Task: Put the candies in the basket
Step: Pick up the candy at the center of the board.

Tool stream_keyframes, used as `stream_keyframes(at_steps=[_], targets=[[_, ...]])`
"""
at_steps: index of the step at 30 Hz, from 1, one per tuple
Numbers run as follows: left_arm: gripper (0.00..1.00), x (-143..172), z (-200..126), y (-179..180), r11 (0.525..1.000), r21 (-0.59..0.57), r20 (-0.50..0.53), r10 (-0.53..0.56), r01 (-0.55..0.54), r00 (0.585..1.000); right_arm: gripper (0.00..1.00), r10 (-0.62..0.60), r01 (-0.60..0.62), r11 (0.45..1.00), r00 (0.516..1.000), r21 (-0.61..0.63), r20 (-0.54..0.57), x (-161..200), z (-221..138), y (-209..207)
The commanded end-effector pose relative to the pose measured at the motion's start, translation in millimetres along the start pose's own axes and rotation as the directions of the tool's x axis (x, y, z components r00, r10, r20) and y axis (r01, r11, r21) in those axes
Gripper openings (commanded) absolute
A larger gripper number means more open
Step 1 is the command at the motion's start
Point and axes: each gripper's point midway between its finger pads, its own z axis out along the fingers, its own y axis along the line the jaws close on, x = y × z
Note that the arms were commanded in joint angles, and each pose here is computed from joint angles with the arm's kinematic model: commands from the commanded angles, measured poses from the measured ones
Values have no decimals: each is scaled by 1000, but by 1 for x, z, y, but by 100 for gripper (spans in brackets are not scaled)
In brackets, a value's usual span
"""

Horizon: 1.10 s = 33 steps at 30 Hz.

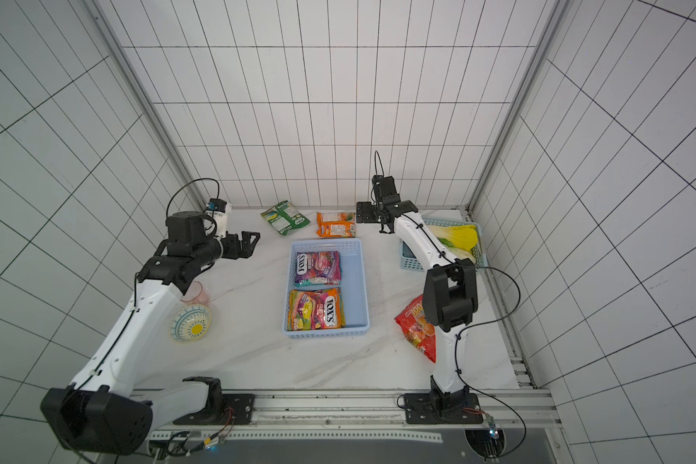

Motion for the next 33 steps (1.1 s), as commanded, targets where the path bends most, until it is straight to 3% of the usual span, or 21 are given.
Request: stream_keyframes(at_steps=[1, 10, 20, 33], targets=[[98, -7, -2, 1, 1000, -15, 33, 11, -11, 999, 86, 128, -134, 987, 989, -91, -70, 0, 24, 1], [98, -7, 4, 1, 999, -19, 15, 27, -27, 1000, 83, 234, -257, 953, 960, -160, -153, 6, 96, 1], [98, -3, 9, 13, 998, -53, -15, 19, -20, 1000, 77, 342, -382, 911, 909, -152, -239, 47, 153, -1], [98, -3, 11, 19, 997, -70, -24, 18, -20, 1000, 68, 300, -360, 922, 897, -144, -324, 106, 197, 27]])
